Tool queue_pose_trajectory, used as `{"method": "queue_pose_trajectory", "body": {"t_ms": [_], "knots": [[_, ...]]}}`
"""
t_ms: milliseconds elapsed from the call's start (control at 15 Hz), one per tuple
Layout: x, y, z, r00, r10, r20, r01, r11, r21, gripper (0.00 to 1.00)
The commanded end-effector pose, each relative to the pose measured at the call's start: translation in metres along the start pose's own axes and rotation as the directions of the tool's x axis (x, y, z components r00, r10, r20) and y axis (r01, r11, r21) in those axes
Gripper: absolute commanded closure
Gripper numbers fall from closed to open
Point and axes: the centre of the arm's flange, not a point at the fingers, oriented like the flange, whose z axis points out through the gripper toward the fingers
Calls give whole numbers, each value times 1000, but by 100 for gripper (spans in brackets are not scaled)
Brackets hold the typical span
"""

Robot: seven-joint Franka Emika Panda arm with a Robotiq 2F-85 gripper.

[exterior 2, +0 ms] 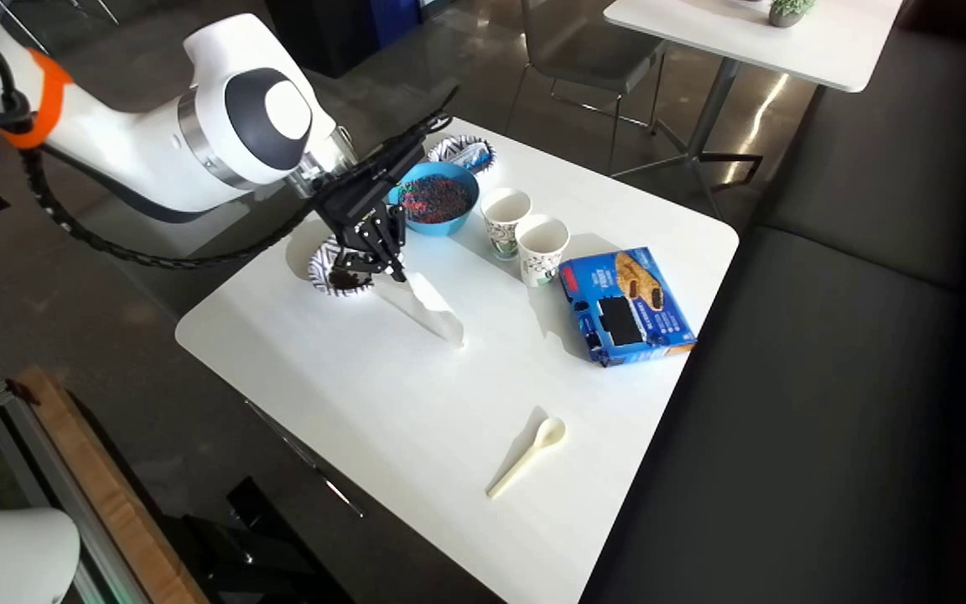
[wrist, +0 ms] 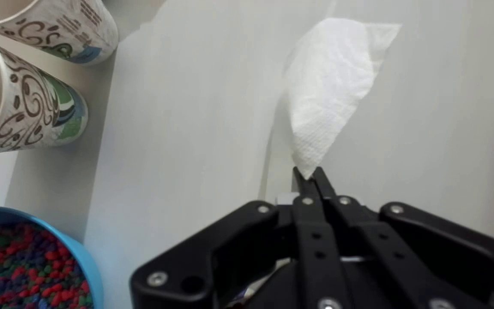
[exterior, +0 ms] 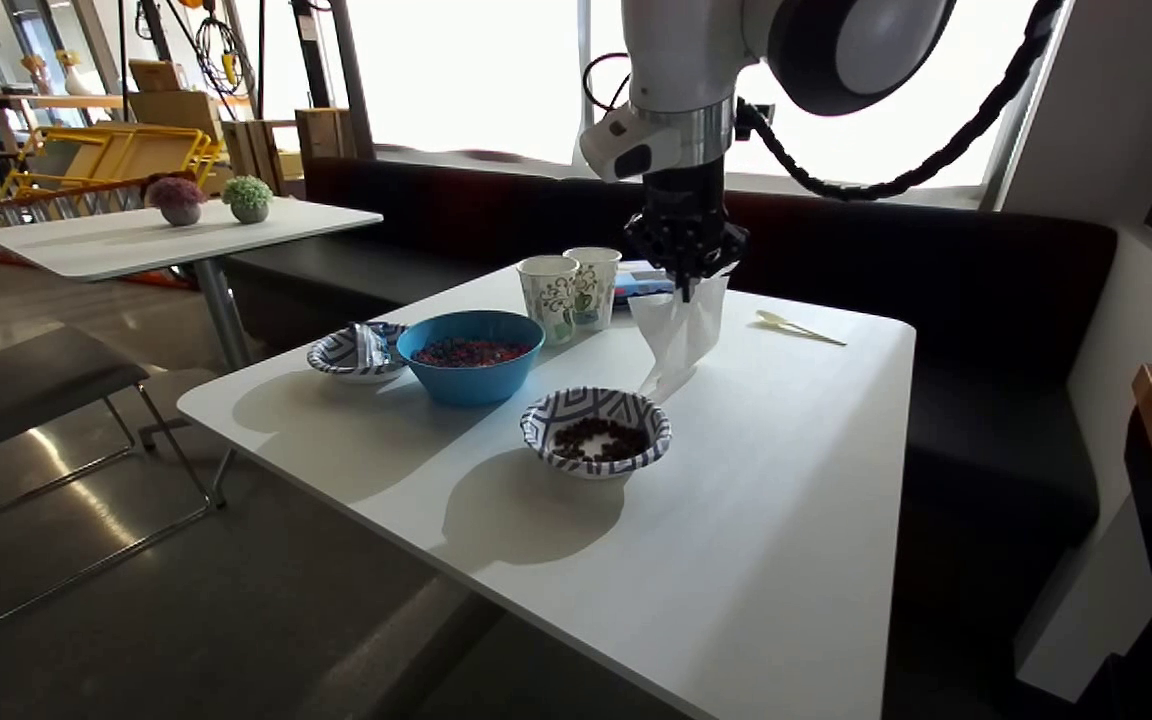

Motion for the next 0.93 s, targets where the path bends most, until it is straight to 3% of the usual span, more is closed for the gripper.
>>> {"method": "queue_pose_trajectory", "body": {"t_ms": [0, 333, 400, 867], "knots": [[8, -4, -15, 998, -6, 65, 5, 1000, 13, 100], [17, -1, -28, 988, -50, 143, 44, 998, 44, 100], [13, 1, -20, 994, -43, 104, 39, 998, 41, 100], [13, 6, -25, 991, -56, 118, 52, 998, 38, 100]]}}
